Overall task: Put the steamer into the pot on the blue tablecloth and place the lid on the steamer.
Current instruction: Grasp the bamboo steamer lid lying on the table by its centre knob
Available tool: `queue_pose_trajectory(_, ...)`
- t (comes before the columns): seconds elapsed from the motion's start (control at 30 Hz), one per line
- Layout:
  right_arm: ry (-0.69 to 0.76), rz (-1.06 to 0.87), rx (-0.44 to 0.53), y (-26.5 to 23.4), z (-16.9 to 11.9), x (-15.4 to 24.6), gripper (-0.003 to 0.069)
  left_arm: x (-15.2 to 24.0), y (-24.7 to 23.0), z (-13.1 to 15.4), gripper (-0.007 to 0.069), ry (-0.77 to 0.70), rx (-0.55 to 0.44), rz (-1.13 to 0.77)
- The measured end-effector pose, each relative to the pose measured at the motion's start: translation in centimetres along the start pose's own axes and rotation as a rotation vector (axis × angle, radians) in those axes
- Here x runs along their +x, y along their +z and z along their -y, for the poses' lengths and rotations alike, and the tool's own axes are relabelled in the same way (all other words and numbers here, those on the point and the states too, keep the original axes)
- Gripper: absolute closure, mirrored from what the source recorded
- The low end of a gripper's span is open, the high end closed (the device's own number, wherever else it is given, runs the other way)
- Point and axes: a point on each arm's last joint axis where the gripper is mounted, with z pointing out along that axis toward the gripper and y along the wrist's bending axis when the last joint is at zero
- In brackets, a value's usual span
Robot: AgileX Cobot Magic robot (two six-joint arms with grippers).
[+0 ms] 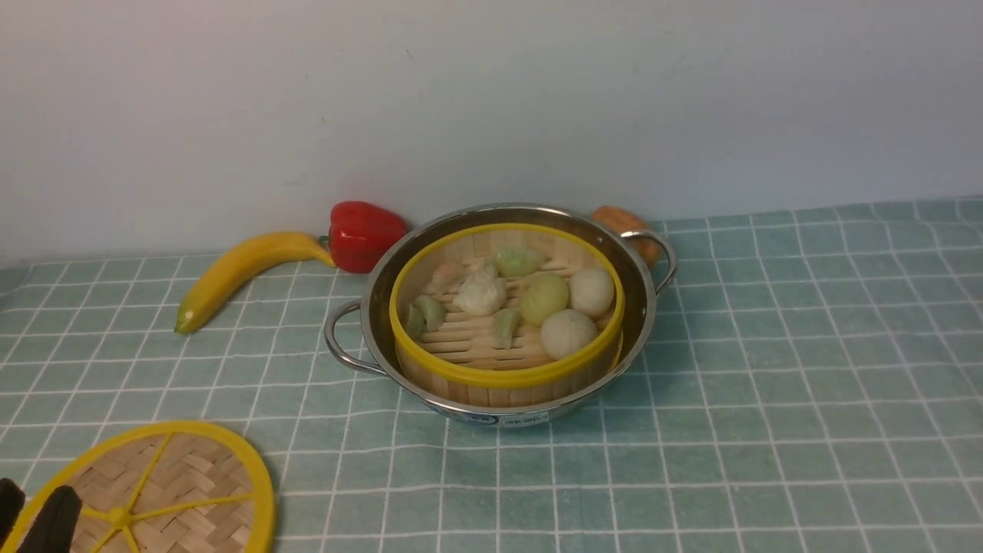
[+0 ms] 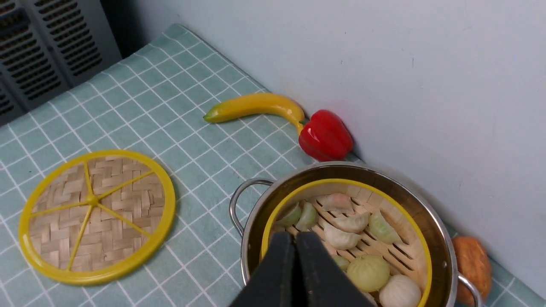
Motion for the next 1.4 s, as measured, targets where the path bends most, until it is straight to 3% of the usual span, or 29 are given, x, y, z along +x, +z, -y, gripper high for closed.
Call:
queue_pose_trajectory(0.2,-0.025,-0.018,0.037,-2.1,0.5,1.8,0.0646,0.0,0.0,0.0,0.0382,0.000,0.000,0.000)
queue_pose_trajectory(0.4,0.006,0.030,0.065,-7.4,1.4,6.9,0.0630,0.0,0.0,0.0,0.0382,0.000,0.000,0.000)
queue_pose_trajectory(0.57,0.121,0.242,0.198,-11.9,3.8,14.5,0.0613,0.0,0.0,0.0,0.0382,0.000,0.000,0.000)
queue_pose_trajectory(0.6,0.128,0.252,0.205,-11.9,3.9,14.4,0.0613,0.0,0.0,0.0,0.0382,0.000,0.000,0.000)
queue_pose_trajectory(0.67,0.220,0.353,0.303,-12.8,4.9,18.1,0.0604,0.0,0.0,0.0,0.0382,0.000,0.000,0.000)
queue_pose_trajectory(0.87,0.326,0.511,0.551,-12.5,6.0,25.8,0.0578,0.0,0.0,0.0,0.0382,0.000,0.000,0.000)
queue_pose_trajectory(1.0,0.368,0.509,0.667,-10.6,6.3,30.8,0.0564,0.0,0.0,0.0,0.0382,0.000,0.000,0.000)
queue_pose_trajectory(1.4,0.330,0.516,0.716,-7.4,5.2,39.0,0.0527,0.0,0.0,0.0,0.0382,0.000,0.000,0.000)
